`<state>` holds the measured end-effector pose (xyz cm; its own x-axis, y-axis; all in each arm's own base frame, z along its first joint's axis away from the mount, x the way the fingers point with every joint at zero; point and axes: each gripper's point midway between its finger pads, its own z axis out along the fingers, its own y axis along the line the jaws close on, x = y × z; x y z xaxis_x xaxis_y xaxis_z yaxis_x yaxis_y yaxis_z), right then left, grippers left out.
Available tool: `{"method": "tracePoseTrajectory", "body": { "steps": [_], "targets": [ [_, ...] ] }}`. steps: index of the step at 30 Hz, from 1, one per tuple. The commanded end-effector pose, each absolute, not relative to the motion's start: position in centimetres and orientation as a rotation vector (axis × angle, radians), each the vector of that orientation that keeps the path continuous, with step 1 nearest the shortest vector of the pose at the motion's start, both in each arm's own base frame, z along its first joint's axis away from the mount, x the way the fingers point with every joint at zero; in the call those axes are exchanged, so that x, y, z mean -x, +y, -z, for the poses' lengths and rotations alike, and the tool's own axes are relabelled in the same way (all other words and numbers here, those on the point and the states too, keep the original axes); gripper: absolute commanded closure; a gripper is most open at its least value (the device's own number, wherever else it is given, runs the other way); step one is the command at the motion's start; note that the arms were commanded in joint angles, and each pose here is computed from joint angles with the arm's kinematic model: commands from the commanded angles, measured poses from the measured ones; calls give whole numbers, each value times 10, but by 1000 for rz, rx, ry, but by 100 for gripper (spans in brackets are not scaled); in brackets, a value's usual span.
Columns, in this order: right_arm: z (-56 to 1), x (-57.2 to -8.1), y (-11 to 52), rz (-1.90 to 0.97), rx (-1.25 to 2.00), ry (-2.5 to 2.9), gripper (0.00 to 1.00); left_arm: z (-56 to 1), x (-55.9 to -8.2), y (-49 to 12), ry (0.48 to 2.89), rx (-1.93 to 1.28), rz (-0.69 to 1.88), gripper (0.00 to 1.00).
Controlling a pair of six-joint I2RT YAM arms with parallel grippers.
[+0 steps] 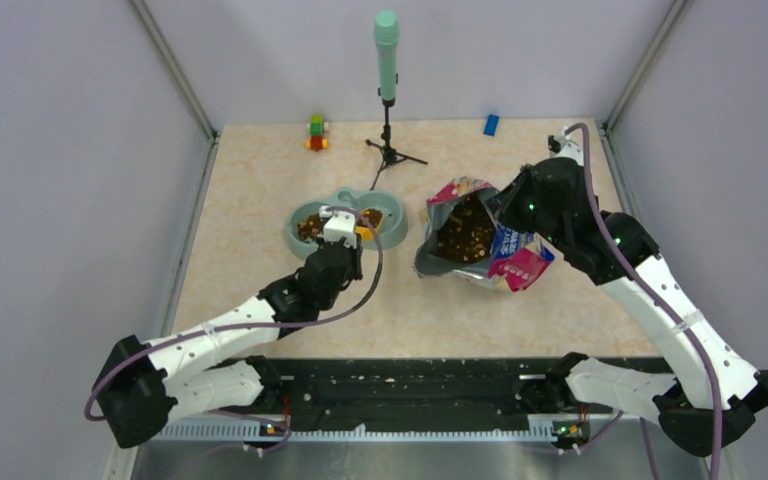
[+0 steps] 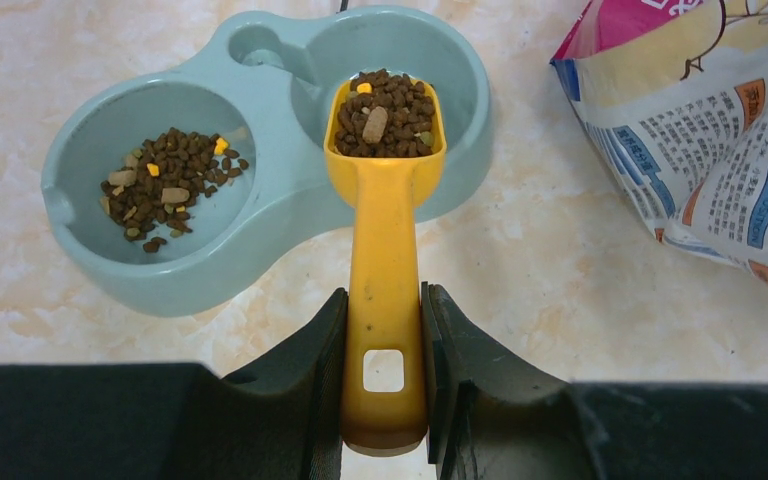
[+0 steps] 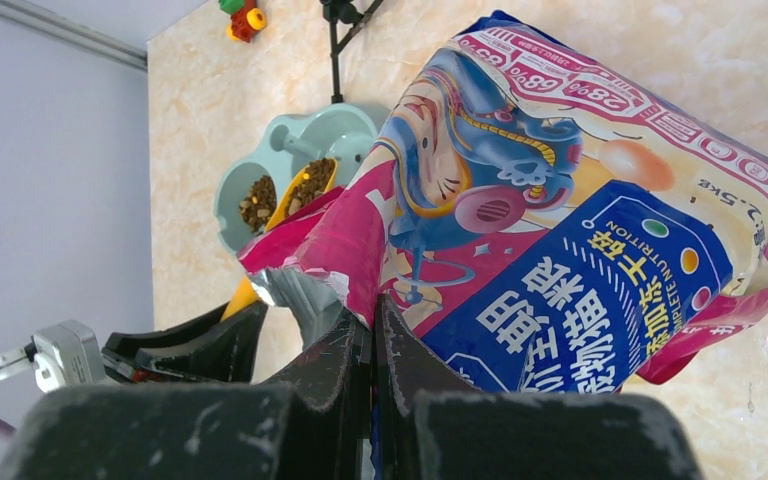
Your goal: Serve the pet food
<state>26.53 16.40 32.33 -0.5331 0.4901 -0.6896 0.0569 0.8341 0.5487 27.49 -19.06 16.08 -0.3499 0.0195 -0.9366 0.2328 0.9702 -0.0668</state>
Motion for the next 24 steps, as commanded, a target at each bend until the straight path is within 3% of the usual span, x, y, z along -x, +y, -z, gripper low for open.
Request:
{"method": "tracePoseTrajectory", "body": {
  "steps": [1, 24],
  "targets": [
    [-337, -263, 156, -597, -408, 2018, 100, -181, -286, -196, 1931, -121, 250, 100],
    [-341, -260, 149, -581, -419, 2006, 100, -218, -304, -209, 2187, -174, 184, 100]
  ]
}}
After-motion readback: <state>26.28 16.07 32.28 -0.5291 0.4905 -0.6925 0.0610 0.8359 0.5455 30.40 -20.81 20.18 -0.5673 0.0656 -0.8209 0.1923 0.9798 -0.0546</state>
